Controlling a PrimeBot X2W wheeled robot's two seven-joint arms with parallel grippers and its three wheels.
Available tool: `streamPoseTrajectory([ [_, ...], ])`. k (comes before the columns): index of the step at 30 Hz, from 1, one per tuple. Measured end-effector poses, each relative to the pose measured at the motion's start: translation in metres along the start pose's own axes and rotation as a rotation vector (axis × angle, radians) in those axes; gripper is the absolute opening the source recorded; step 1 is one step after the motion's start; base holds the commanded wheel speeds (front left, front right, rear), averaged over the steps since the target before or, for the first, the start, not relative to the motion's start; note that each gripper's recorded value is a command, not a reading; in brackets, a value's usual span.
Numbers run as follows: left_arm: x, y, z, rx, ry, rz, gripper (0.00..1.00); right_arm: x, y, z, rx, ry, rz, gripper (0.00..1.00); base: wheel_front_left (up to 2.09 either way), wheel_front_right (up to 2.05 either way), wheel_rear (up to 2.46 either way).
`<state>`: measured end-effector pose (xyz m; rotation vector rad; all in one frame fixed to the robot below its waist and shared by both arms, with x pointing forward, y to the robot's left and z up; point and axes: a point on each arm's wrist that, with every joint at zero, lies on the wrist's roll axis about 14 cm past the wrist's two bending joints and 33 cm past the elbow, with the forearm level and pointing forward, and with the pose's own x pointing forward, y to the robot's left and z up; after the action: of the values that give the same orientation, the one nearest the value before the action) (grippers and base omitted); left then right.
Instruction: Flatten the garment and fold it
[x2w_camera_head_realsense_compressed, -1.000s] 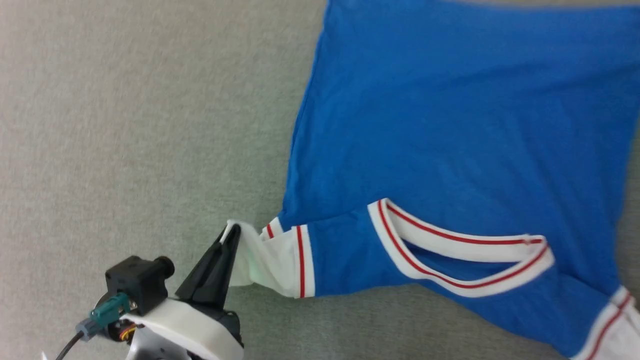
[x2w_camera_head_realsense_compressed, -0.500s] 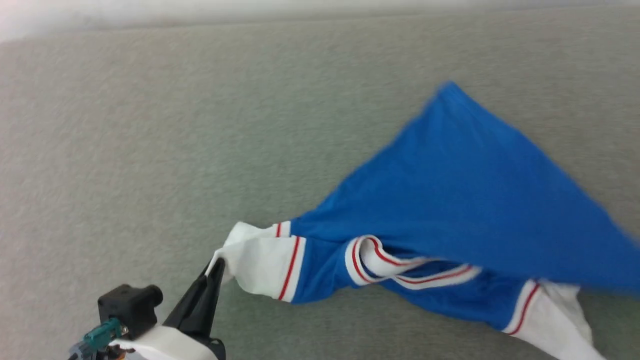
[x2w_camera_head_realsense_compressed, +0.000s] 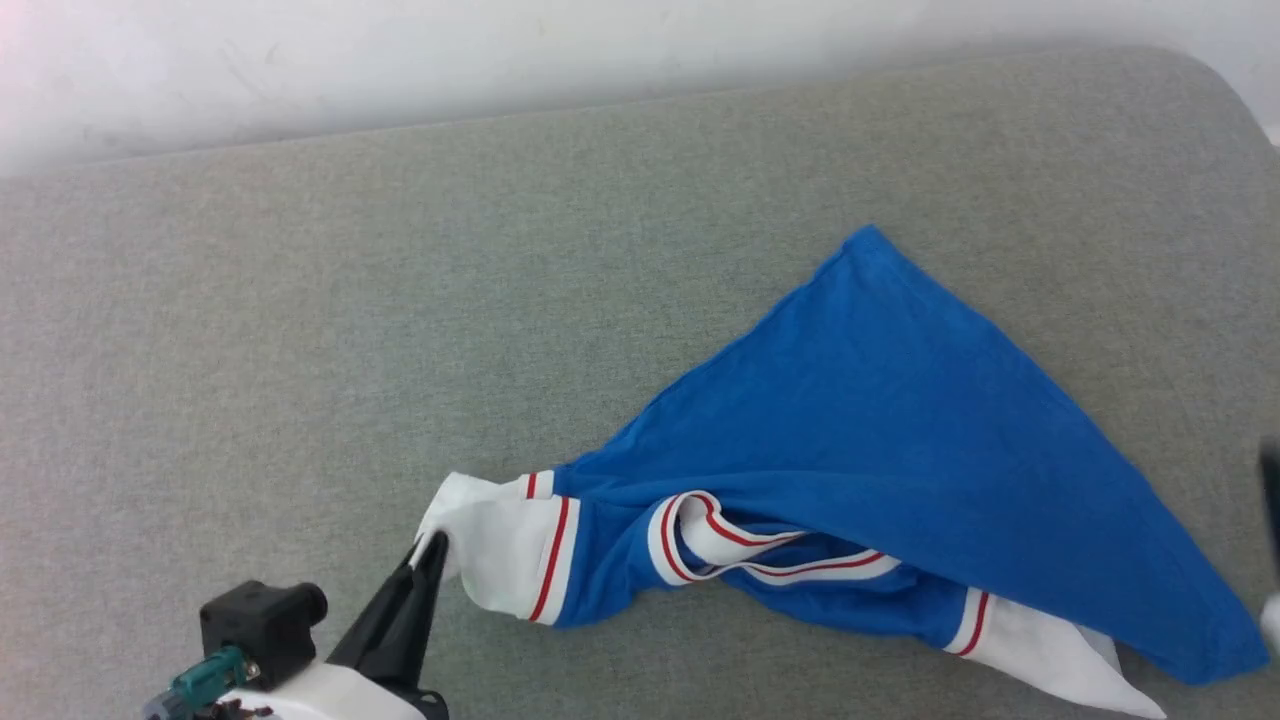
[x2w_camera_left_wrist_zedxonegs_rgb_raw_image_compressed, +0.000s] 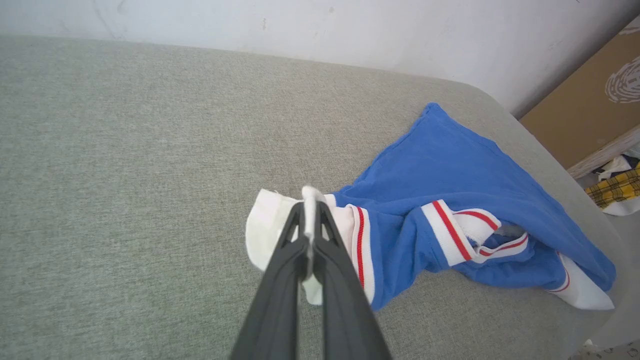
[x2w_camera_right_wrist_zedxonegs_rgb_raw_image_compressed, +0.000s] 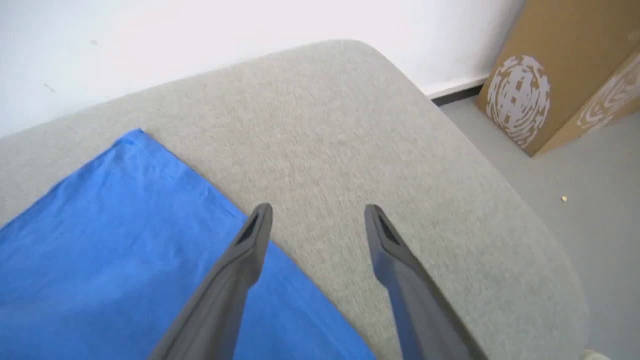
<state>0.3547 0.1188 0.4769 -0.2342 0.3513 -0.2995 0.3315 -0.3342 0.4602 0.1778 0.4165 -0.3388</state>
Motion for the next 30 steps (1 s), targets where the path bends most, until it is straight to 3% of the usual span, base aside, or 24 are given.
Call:
streamPoseTrajectory([
  [5,0.0,-0.003,-0.002,-0.009,0.001,-0.009,0.0,0.021,0.064,0.092,-0.143,-0.164,0.205,1.0,0.0,0.0,0.0],
  [10,0.007,-0.001,-0.002,-0.012,-0.003,-0.003,0.0,0.05,0.137,0.119,-0.256,-0.103,0.38,1.0,0.0,0.0,0.0],
  [18,0.02,0.003,-0.004,-0.045,-0.009,0.014,0.0,0.117,0.182,0.092,-0.329,0.133,0.416,1.0,0.0,0.0,0.0],
  [30,0.031,0.025,-0.029,-0.085,0.047,0.09,0.0,0.171,0.217,-0.025,-0.418,0.482,0.466,1.0,0.0,0.0,0.0],
])
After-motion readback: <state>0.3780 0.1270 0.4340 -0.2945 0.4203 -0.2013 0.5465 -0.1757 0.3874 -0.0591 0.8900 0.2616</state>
